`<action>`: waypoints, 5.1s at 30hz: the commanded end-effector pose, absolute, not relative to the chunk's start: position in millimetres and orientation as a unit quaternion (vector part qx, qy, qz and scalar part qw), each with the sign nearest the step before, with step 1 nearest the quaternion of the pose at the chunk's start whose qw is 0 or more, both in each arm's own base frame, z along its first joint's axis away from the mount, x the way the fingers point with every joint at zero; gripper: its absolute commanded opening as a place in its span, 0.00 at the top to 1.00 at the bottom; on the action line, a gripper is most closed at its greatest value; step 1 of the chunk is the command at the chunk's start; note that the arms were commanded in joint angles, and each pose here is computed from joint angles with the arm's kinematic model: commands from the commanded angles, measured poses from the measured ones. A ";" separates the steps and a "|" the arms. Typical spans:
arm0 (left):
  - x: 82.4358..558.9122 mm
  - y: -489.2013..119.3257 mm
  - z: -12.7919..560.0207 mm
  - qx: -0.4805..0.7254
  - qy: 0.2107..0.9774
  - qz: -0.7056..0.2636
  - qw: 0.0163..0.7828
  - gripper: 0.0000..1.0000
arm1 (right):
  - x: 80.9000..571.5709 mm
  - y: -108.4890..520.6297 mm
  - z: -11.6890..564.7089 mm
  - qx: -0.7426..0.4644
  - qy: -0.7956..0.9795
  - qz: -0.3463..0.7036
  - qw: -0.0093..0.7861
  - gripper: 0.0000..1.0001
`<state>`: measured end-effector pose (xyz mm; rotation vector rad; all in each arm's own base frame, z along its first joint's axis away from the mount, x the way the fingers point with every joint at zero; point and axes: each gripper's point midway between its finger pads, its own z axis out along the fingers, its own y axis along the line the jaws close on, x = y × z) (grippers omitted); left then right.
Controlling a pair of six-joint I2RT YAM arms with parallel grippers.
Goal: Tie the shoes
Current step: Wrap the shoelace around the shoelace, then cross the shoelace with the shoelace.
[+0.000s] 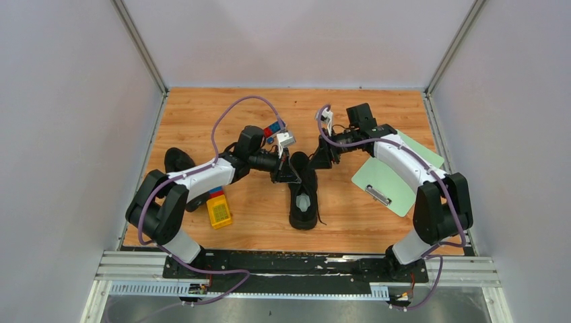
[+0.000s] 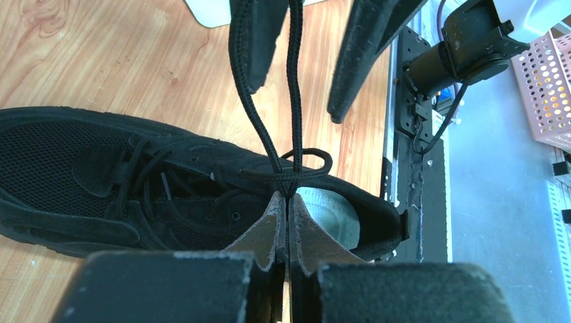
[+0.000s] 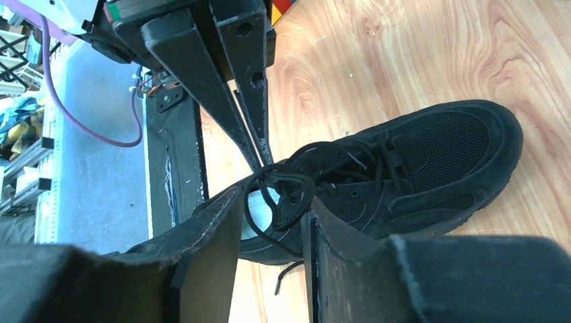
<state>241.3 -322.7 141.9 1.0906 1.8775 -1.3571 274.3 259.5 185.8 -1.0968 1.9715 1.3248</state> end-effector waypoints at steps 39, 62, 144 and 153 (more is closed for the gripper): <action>261.5 -320.2 156.9 0.423 0.709 -0.466 0.318 0.49 | 313.8 266.3 212.3 -0.367 0.745 0.473 0.295 1.00; 259.5 -319.8 176.3 0.496 0.673 -0.453 0.310 0.31 | 311.5 266.0 211.5 -0.368 0.745 0.472 0.295 1.00; 257.6 -331.8 153.4 0.465 0.708 -0.493 0.198 0.96 | 283.5 239.9 209.6 -0.410 0.715 0.480 0.300 0.65; 259.7 -335.6 155.2 0.453 0.710 -0.501 0.200 0.83 | 255.9 214.4 152.6 -0.469 0.699 0.442 0.310 0.53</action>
